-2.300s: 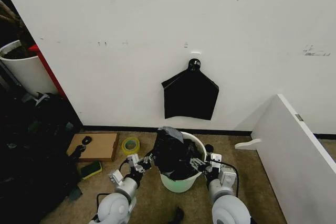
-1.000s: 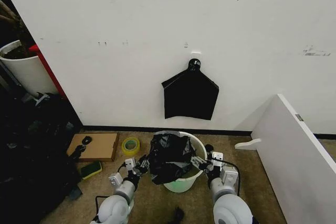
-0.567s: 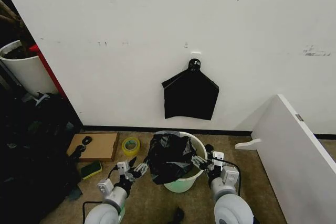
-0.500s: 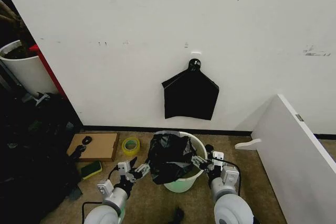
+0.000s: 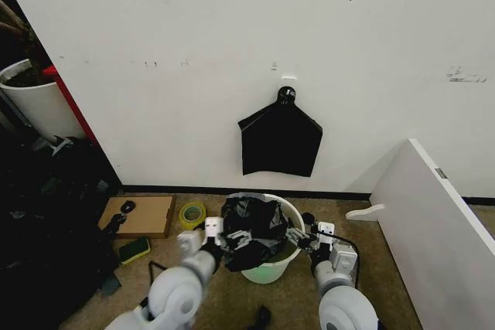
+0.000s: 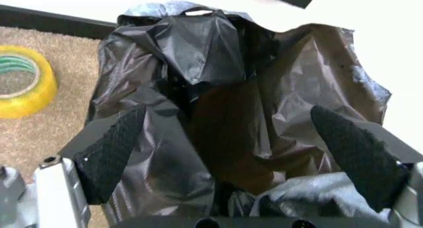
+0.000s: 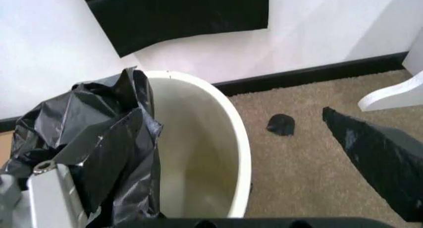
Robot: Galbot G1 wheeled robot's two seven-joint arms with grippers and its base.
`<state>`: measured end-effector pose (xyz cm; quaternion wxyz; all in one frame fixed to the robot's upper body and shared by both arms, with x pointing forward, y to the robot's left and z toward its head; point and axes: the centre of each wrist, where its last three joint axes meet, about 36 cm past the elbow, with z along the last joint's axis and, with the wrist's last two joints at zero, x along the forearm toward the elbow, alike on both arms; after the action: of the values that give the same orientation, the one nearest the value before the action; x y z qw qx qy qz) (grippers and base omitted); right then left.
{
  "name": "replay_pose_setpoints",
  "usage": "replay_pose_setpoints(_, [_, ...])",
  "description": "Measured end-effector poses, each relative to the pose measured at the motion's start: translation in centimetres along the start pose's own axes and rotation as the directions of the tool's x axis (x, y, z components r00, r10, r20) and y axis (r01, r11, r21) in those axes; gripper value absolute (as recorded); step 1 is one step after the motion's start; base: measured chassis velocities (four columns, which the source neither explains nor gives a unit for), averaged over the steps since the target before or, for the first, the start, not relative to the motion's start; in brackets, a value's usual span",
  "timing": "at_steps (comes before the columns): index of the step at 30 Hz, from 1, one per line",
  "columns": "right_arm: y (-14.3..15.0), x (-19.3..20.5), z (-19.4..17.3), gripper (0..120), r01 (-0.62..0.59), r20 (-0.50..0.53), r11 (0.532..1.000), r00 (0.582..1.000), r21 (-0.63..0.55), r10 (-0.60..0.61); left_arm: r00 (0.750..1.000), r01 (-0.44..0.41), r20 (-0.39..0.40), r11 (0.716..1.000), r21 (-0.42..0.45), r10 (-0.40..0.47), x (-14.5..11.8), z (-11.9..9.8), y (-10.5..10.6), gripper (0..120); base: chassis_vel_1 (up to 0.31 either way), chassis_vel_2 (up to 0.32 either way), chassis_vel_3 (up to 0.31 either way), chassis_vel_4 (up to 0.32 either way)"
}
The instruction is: Place the garbage bag over the trash bin.
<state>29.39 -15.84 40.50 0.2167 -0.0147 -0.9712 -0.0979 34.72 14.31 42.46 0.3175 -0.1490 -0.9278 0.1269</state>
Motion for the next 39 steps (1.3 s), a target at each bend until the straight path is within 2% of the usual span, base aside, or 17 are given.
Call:
replay_pose_setpoints(4, [-0.1,0.0,0.0,100,-0.009,-0.001,1.0,1.0,0.001,0.009,0.999,0.054,-0.009,0.999,-0.008,-0.054,-0.9,-0.8,-0.7,98,0.0,0.0,0.0,0.0])
replay_pose_setpoints(7, [-0.2,0.0,0.2,100,-0.016,-0.005,1.0,1.0,0.003,0.016,0.997,0.082,-0.008,0.997,0.002,-0.082,-0.6,-1.5,-1.0,97,0.0,0.0,0.0,0.0])
replay_pose_setpoints(11, [-0.3,-0.1,0.3,100,-0.021,-0.01,1.0,1.0,0.007,0.021,0.991,0.124,-0.047,0.992,0.003,-0.124,-0.5,-1.9,-0.9,96,0.0,0.0,0.0,0.0])
replay_pose_setpoints(14, [-0.2,-0.3,0.3,100,-0.022,-0.011,1.0,1.0,0.01,0.022,0.981,0.172,-0.093,0.985,0.021,-0.169,-1.4,-2.3,-1.0,96,0.0,0.0,0.0,0.0])
replay_pose_setpoints(17, [-0.2,-0.3,0.2,100,-0.023,-0.013,1.0,1.0,0.011,0.023,0.976,0.177,-0.144,0.982,0.071,-0.166,-2.1,-3.1,-1.6,96,0.0,0.0,0.0,0.0])
replay_pose_setpoints(21, [-0.2,-0.3,0.3,100,-0.025,-0.017,1.0,1.0,0.013,0.026,0.971,0.184,-0.171,0.978,0.094,-0.166,-2.6,-3.8,-1.9,96,0.0,0.0,0.0,0.0])
replay_pose_setpoints(33, [-0.1,-0.2,0.5,100,-0.026,-0.027,0.999,0.999,0.019,0.027,0.942,0.252,-0.253,0.964,0.089,-0.223,-3.1,-6.2,-1.1,96,0.0,0.0,0.0,0.0])
replay_pose_setpoints(39, [0.0,-0.2,0.5,100,-0.025,-0.029,1.0,0.999,0.017,0.025,0.927,0.269,-0.301,0.957,0.113,-0.225,-5.6,-6.5,-0.9,99,0.0,0.0,0.0,0.0])
